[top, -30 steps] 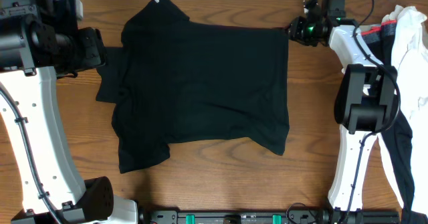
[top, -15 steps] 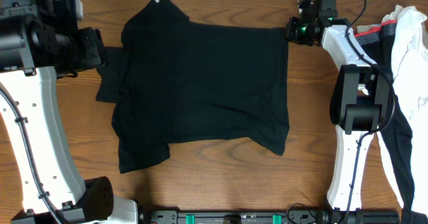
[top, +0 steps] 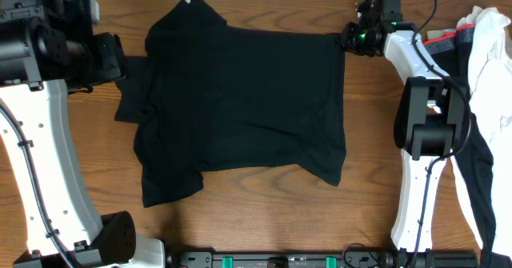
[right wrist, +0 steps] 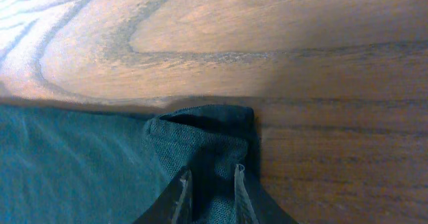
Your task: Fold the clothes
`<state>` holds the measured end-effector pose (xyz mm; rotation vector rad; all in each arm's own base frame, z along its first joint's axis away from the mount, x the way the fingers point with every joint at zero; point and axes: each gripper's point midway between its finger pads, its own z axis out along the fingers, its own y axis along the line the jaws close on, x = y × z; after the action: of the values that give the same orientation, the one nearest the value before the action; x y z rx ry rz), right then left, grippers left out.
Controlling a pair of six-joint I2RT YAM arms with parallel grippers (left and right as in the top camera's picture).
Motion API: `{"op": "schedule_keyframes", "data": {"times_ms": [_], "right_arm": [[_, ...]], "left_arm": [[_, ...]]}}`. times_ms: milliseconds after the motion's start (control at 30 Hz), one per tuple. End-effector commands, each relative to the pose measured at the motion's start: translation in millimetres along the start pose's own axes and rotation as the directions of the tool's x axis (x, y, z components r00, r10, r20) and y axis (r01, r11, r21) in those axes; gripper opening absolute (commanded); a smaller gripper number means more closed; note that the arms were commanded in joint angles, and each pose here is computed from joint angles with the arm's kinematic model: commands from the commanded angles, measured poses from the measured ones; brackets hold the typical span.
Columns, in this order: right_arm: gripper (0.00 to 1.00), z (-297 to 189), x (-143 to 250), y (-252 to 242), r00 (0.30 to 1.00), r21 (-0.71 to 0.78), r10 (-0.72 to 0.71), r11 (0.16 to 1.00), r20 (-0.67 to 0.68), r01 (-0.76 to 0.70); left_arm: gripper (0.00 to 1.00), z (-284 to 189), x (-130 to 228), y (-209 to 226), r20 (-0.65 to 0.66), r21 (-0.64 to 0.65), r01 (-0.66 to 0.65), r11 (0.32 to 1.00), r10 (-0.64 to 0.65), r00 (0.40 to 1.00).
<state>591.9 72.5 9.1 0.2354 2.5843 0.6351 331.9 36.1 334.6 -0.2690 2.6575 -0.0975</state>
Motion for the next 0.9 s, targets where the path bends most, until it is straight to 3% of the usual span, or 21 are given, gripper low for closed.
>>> {"op": "schedule_keyframes", "data": {"times_ms": [0, 67, 133, 400, 867], "right_arm": [[0.20, 11.5, 7.6, 0.4, 1.000, 0.007, -0.008, 1.000, -0.019, 0.008], [0.27, 11.7, 8.0, 0.9, 1.000, 0.007, -0.008, 1.000, -0.020, 0.009], [0.26, 12.7, 9.2, 1.2, 1.000, 0.008, -0.009, 1.000, -0.022, 0.009], [0.01, 14.6, 8.0, -1.3, 1.000, 0.030, -0.016, 0.999, -0.010, 0.016], [0.01, -38.0, -35.9, 35.6, 0.984, -0.071, -0.138, 0.987, 0.114, 0.147]], "left_arm": [[0.58, 2.1, -0.6, 3.9, -0.004, -0.014, 0.009, 1.000, -0.009, 1.000], [0.58, 2.1, -0.6, 3.9, -0.004, -0.014, 0.009, 1.000, -0.009, 1.000], [0.58, 2.1, -0.6, 3.9, -0.004, -0.014, 0.009, 1.000, -0.009, 1.000], [0.58, 2.1, -0.5, 3.9, -0.004, -0.014, 0.009, 1.000, -0.009, 1.000], [0.58, 2.1, -1.4, 3.8, -0.001, -0.014, 0.009, 1.000, -0.009, 1.000]]}}
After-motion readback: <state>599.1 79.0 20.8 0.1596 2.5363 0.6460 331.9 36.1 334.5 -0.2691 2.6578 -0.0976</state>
